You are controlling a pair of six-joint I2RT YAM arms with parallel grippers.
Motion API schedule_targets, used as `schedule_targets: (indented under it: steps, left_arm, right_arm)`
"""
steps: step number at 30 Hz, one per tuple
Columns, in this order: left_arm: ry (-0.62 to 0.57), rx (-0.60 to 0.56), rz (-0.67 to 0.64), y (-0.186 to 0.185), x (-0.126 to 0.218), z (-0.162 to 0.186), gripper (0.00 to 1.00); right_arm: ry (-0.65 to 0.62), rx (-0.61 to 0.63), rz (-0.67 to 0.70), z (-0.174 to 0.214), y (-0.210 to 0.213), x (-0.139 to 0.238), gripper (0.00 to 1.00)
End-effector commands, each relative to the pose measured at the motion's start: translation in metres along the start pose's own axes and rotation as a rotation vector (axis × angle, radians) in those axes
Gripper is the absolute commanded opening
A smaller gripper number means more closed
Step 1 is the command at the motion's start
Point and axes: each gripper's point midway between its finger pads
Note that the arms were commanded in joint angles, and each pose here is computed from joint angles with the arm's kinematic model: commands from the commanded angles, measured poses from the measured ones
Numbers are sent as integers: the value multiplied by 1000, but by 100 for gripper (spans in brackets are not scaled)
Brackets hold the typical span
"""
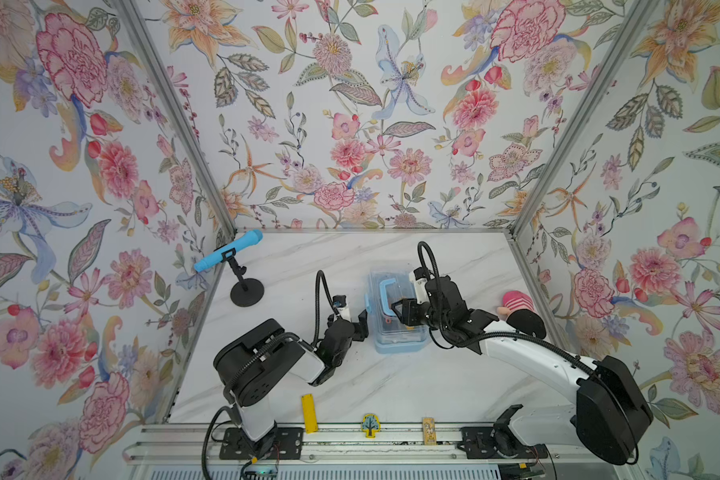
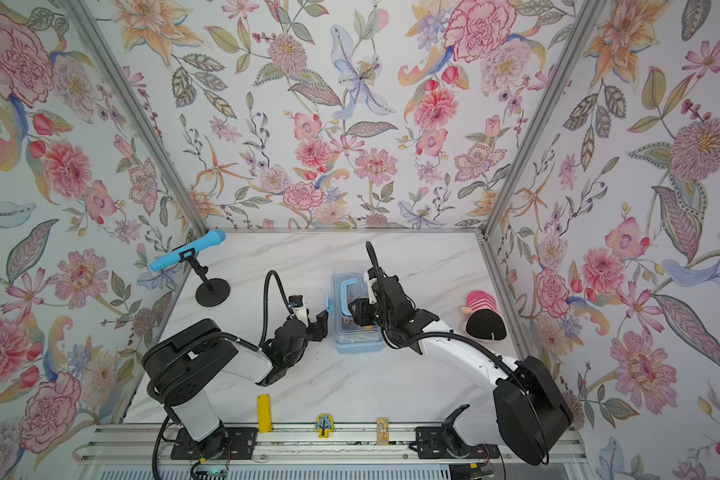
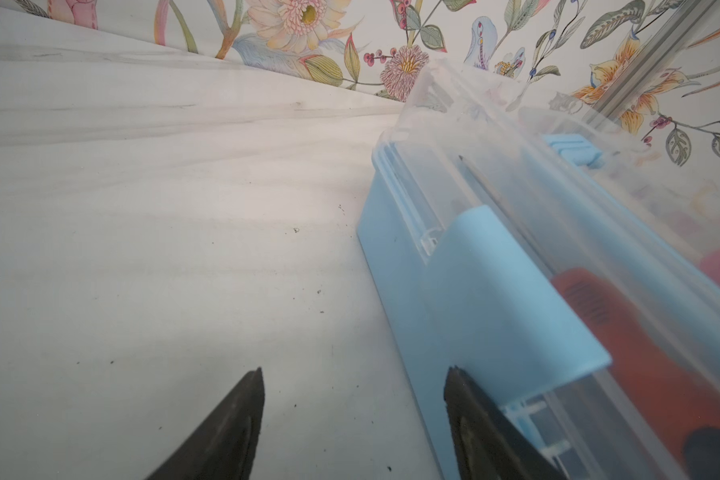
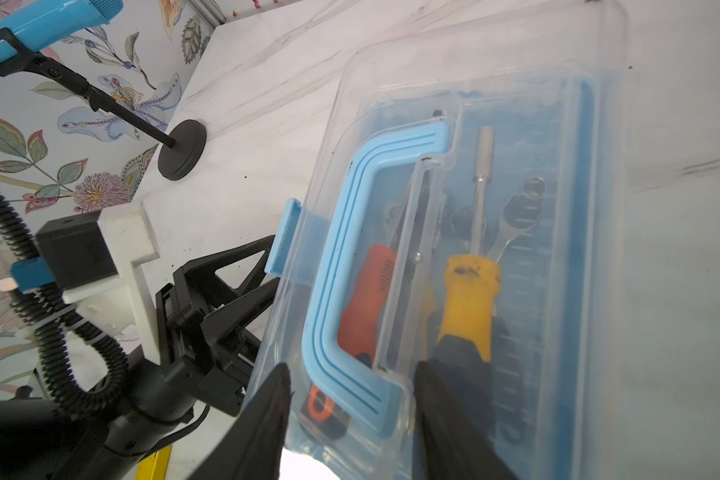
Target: Pack the tool kit
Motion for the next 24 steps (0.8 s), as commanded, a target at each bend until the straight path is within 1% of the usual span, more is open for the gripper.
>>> schedule_targets:
  steps: [1, 8, 18, 24]
  left_arm:
    - [3, 32, -14, 3, 0, -6, 72]
    - [6, 90, 10, -2, 0, -10, 71]
    - [-10, 117, 22, -7, -1, -23, 70]
    - [-24, 152, 33, -10, 4, -36, 70]
  right_arm:
    - [40, -11, 10, 15, -5, -5, 50]
    - [58, -12, 1, 22, -3, -9, 50]
    - [75, -5, -8, 28, 2, -13, 50]
    - [97, -7, 17, 36, 0, -18, 49]
Point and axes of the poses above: each gripper's point midway between its finger pads, its own x axis back along the fingers, its own y axis along the line the jaws close on, z = x × y, and after that the axes turned 6 degrees about -x, right-handed
